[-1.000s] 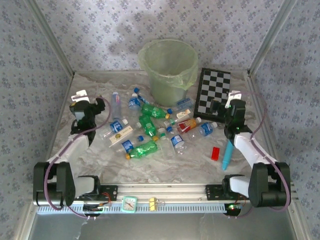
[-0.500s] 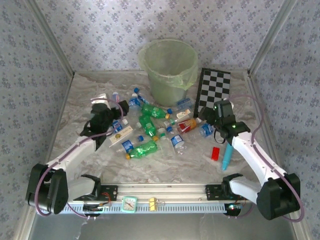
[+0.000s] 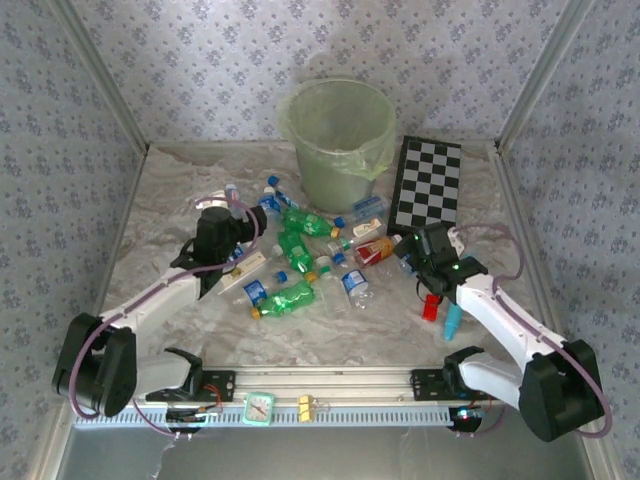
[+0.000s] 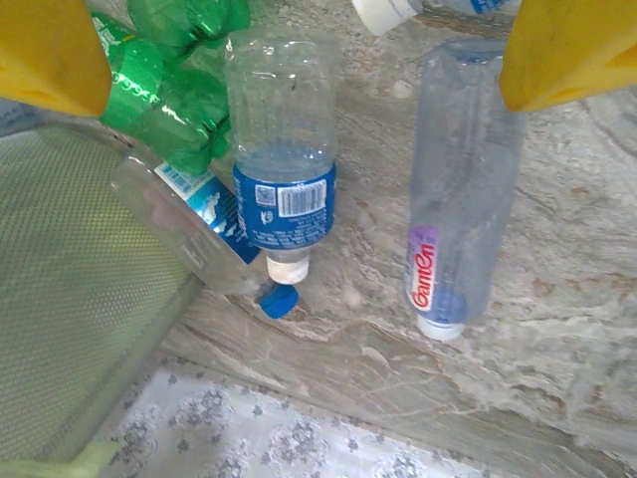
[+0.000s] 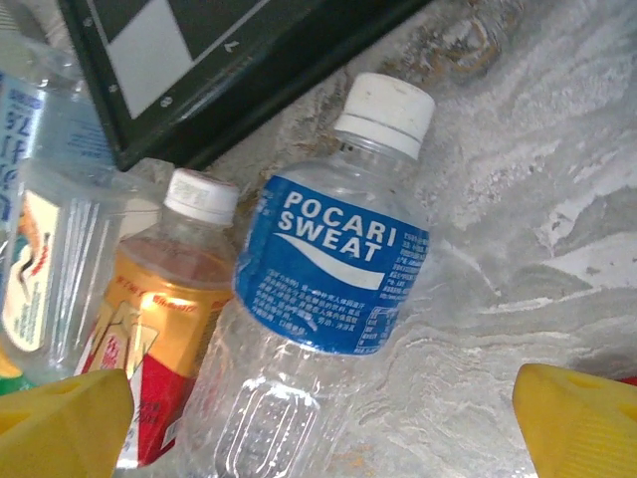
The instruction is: Put the plastic bottles in the bin
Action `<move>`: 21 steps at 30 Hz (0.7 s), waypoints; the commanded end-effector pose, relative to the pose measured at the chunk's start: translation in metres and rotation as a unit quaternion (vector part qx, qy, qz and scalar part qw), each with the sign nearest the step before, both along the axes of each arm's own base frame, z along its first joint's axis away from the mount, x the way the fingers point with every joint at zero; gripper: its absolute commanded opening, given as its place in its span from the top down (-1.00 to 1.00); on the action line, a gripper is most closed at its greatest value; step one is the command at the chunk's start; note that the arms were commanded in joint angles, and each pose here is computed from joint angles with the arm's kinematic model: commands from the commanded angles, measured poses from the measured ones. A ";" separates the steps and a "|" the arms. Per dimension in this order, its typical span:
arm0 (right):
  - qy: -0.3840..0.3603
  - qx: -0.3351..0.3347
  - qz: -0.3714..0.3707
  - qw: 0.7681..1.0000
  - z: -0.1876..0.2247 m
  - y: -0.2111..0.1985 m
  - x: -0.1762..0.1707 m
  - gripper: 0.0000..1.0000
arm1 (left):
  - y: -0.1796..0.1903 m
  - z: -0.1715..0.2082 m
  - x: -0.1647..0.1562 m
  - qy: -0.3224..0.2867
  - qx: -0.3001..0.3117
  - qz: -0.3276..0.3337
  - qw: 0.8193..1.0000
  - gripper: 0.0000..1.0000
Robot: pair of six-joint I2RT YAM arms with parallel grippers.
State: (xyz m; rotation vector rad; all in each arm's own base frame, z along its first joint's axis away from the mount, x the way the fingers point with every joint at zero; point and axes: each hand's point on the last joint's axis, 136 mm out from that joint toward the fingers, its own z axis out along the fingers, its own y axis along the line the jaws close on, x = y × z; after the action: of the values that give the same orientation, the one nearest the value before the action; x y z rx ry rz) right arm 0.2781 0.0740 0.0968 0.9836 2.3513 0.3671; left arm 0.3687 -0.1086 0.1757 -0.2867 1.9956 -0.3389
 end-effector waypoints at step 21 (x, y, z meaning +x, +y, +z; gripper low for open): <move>0.057 0.020 -0.038 0.997 -0.063 0.016 0.026 -0.57 | 0.052 0.006 -0.018 -0.010 -0.021 0.086 0.996 -1.00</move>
State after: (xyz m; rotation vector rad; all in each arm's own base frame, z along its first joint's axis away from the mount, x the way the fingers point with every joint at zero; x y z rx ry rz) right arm 0.2979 0.0882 0.0327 1.1124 2.4347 0.3251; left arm 0.3516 -0.0607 0.1750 -0.4525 1.9545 -0.2678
